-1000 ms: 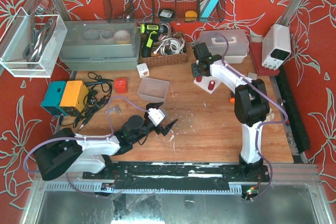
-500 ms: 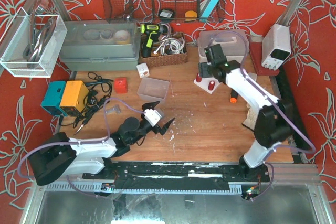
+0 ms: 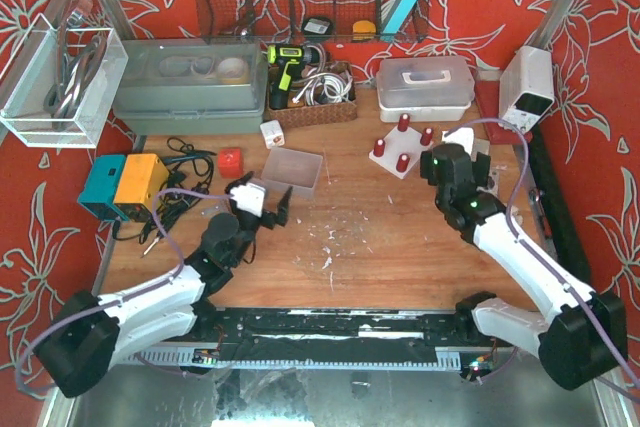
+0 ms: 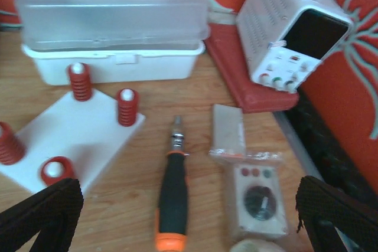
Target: Install the large spring
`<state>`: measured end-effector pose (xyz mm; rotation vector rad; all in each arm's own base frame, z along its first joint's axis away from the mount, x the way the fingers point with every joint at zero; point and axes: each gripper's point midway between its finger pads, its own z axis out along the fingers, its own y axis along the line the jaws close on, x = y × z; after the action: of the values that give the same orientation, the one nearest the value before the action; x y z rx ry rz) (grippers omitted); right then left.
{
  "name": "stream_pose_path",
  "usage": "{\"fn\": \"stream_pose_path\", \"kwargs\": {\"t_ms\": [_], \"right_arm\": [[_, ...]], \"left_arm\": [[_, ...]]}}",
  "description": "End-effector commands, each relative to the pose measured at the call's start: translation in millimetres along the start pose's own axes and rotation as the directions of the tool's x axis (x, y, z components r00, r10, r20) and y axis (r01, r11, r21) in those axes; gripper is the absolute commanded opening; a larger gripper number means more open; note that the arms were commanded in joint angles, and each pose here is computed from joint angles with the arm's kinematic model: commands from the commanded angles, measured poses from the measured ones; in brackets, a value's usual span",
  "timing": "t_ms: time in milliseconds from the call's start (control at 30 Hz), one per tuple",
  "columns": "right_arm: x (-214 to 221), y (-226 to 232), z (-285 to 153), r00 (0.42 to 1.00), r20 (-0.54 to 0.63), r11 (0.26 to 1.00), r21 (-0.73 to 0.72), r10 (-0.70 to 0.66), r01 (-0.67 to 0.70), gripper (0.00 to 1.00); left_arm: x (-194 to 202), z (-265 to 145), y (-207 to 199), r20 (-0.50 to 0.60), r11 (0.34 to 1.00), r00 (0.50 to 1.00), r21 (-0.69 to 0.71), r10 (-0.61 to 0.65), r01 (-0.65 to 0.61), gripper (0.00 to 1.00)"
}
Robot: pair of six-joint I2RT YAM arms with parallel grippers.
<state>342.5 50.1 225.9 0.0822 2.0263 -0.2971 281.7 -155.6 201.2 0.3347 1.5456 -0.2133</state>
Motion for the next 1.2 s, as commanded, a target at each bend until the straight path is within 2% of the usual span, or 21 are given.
{"fn": "stream_pose_path", "kwargs": {"t_ms": [0, 100, 267, 367, 467, 700, 900, 967, 1100, 1167], "right_arm": [[-12.3, -29.9, -1.8, 0.981, 0.192, 0.987, 0.160, -0.032, 0.001, 0.99], [-6.6, -40.2, 0.3, 0.959, 0.279, 0.974, 0.225, -0.049, -0.016, 0.99], [19.4, -41.4, 22.0, 0.969, 0.230, 0.975, 0.218, -0.096, 0.045, 0.99], [34.4, -50.1, 35.7, 0.971, 0.191, 0.954, 0.287, -0.142, 0.083, 0.99], [49.9, -45.4, 54.3, 0.976, 0.155, 0.962, 0.247, -0.156, 0.114, 0.99], [39.2, -36.2, 68.2, 0.972, 0.185, 0.982, 0.150, -0.146, 0.119, 0.99], [37.2, -39.2, 83.8, 0.981, 0.163, 0.991, 0.088, -0.110, 0.096, 0.99], [38.7, -44.3, 85.3, 0.984, 0.152, 0.993, 0.085, -0.088, 0.076, 0.99], [52.4, -52.8, 87.9, 0.991, 0.038, 0.988, 0.095, -0.127, 0.123, 0.99], [54.0, -52.3, 85.2, 0.991, 0.046, 0.989, 0.082, -0.129, 0.125, 0.99]], "left_arm": [[7.5, 4.5, 52.6, -0.038, 0.980, 0.994, -0.176, -0.103, 0.095, 1.00], [18.2, 2.8, 77.2, -0.074, 0.964, 0.994, -0.260, -0.079, 0.058, 1.00], [48.6, -3.7, 107.3, -0.134, 0.940, 0.989, -0.341, -0.068, 0.018, 1.00], [73.0, -6.8, 116.3, -0.160, 0.943, 0.983, -0.332, -0.095, 0.037, 1.00], [82.8, 0.2, 118.0, -0.207, 0.954, 0.975, -0.301, -0.076, 0.010, 1.00], [72.2, 7.1, 119.5, -0.133, 0.969, 0.990, -0.249, -0.046, 0.011, 1.00], [78.5, -1.5, 134.7, -0.056, 0.956, 0.992, -0.279, -0.114, 0.095, 1.00], [83.8, -0.3, 136.8, -0.056, 0.954, 0.990, -0.280, -0.131, 0.110, 1.00], [91.4, 9.3, 137.7, -0.108, 0.956, 0.984, -0.273, -0.142, 0.108, 1.00], [93.3, 12.0, 141.6, -0.115, 0.950, 0.981, -0.292, -0.154, 0.115, 1.00]]}}
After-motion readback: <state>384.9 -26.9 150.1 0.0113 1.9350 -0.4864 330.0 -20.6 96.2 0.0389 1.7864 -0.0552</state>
